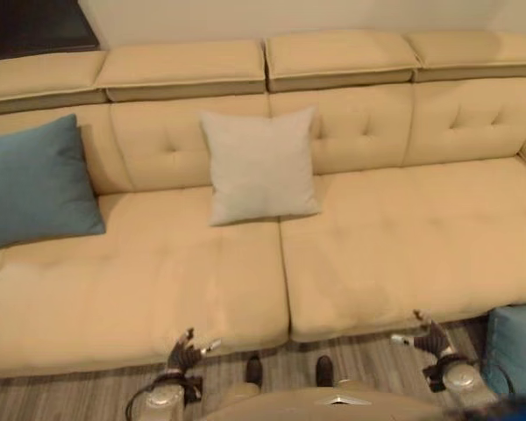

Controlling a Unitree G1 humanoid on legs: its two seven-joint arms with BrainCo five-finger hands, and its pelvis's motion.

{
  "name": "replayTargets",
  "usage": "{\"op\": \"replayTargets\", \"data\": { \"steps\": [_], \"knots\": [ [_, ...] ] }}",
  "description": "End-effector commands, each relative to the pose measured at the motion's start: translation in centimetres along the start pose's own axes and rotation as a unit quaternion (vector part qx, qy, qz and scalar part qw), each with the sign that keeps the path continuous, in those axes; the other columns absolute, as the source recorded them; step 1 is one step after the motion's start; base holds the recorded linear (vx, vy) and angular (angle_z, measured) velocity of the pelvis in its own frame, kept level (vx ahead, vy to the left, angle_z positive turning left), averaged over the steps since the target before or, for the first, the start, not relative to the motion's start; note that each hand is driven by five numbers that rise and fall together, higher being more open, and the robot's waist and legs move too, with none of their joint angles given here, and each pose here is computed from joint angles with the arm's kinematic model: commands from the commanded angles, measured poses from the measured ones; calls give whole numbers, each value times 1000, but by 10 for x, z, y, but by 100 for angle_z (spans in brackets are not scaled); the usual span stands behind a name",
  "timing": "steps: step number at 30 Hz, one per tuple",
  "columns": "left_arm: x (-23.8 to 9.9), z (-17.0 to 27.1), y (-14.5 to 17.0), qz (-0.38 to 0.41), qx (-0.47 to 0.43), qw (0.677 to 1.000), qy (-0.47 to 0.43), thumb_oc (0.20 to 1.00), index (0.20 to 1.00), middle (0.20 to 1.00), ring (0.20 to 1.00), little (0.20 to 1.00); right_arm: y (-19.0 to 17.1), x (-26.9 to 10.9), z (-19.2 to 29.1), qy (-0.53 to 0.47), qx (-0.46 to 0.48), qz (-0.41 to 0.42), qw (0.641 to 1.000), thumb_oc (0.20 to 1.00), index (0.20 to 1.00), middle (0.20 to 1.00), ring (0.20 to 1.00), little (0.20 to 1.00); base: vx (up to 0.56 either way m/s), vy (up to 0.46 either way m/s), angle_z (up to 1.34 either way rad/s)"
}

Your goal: Pick up all the scattered cushions and arrange them neatly on the sofa.

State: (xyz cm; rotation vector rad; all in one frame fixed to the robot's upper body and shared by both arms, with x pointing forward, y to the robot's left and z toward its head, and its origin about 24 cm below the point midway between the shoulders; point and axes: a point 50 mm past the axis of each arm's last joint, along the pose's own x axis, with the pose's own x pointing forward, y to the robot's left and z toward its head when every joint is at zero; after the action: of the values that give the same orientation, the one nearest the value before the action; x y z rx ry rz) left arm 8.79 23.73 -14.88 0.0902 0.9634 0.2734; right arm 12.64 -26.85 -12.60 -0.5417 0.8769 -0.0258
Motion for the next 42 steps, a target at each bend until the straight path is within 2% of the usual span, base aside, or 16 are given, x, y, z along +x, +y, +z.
{"op": "replayTargets", "data": {
  "steps": [1,5,9,14,17,28,35,42],
  "knots": [
    [10,29,4,22,7,999,-44,1000,1000,1000,1000,1000,-14,13,24,-23,-23,-23,999,1000,1000,1000,1000,1000,-50,128,-80],
    [10,21,3,18,23,999,-18,1000,1000,1000,1000,1000,-10,9,-5,59,-14,-23,998,1000,1000,1000,1000,1000,-70,195,-85],
    [13,24,5,20,27,999,-14,1000,1000,1000,1000,1000,-4,10,-10,90,-16,-20,996,1000,1000,1000,1000,1000,-103,196,-66],
    [17,35,13,38,12,999,-20,1000,1000,1000,1000,1000,4,13,-2,85,-10,-18,996,1000,1000,1000,1000,1000,-159,128,-103],
    [16,25,10,27,35,999,7,1000,1000,1000,1000,1000,7,6,-17,113,2,-16,993,1000,1000,1000,1000,1000,-134,74,-99],
    [14,11,3,13,34,999,39,1000,1000,1000,1000,1000,10,7,-16,114,22,-19,993,1000,1000,1000,1000,1000,-38,-101,-55],
    [18,26,-19,-6,22,999,22,1000,1000,1000,1000,1000,8,9,-12,116,39,-32,992,1000,1000,1000,1000,1000,-20,-16,-74],
    [21,37,-19,-12,49,999,5,1000,1000,1000,1000,1000,11,11,-7,114,39,-34,992,1000,1000,1000,1000,1000,-27,109,-71]
  ]
}}
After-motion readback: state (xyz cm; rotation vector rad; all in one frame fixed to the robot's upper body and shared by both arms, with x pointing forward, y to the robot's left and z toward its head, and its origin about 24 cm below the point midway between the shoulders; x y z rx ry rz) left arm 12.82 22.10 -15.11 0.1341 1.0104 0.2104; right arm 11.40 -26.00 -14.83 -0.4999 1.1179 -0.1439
